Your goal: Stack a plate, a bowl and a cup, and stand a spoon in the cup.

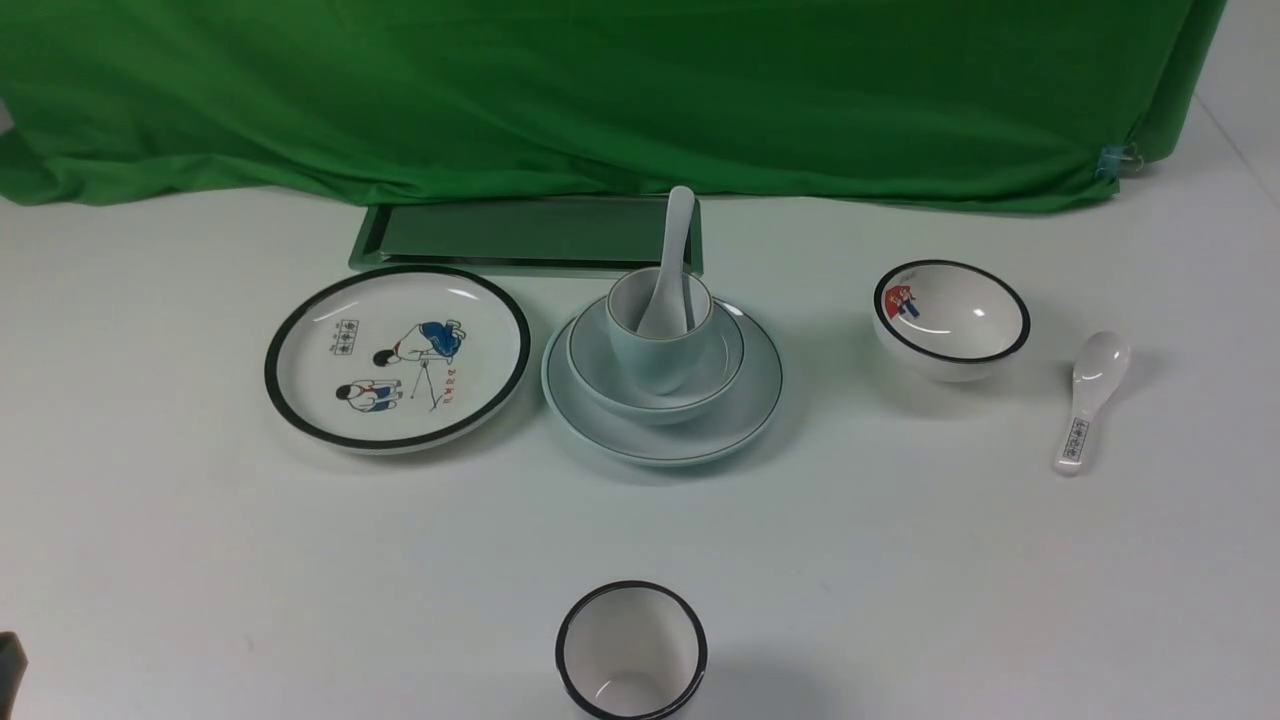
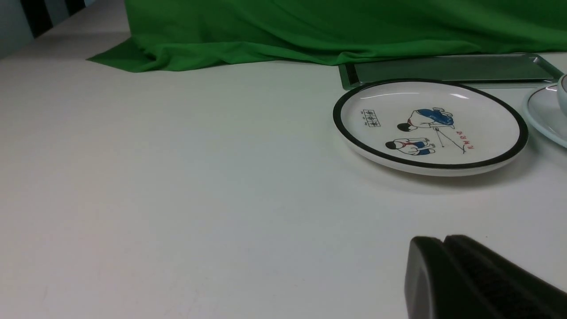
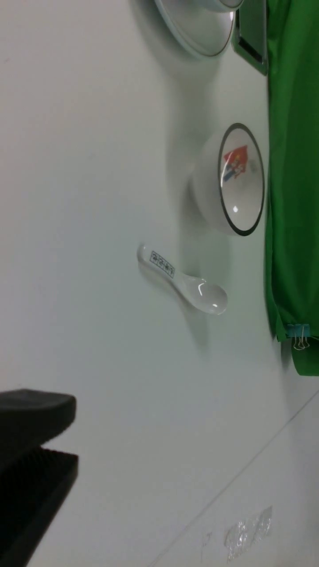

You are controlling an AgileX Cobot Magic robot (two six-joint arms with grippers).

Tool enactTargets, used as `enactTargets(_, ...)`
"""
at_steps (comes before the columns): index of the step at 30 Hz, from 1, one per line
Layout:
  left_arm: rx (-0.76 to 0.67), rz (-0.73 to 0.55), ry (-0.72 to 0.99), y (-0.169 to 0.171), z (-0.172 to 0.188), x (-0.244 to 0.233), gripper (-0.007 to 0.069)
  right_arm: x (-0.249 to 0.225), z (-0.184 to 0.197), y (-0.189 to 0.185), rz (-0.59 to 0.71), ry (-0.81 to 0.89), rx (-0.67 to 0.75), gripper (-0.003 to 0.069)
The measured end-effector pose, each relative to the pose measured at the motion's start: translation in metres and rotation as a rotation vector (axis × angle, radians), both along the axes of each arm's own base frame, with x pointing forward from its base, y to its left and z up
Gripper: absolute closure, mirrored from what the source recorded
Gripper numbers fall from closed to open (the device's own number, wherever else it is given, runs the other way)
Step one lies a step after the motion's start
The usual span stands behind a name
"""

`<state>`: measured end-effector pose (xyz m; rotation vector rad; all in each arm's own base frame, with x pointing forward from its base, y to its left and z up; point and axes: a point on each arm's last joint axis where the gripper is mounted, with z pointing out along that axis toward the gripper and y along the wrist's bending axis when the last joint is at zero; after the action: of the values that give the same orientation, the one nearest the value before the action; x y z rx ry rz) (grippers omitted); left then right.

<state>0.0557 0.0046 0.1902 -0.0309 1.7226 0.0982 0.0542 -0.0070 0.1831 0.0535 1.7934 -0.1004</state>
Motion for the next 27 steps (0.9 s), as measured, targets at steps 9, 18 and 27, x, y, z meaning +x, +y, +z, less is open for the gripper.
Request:
enactTargets(9,0.0,0.0,0.0,0.0,-0.0002,0.0,0.0654,0.0,0.0,0.0,0.0,0.0,0.0,0.0479)
enactTargets(18,0.0,0.0,0.0,0.0,-0.0002,0.0,0.0654,0.0,0.0,0.0,0.0,0.0,0.0,0.0453)
enactTargets(27,-0.001,0.0,0.0,0.0,-0.0002,0.0,0.0654,0.0,0.0,0.0,0.0,0.0,0.0,0.0433)
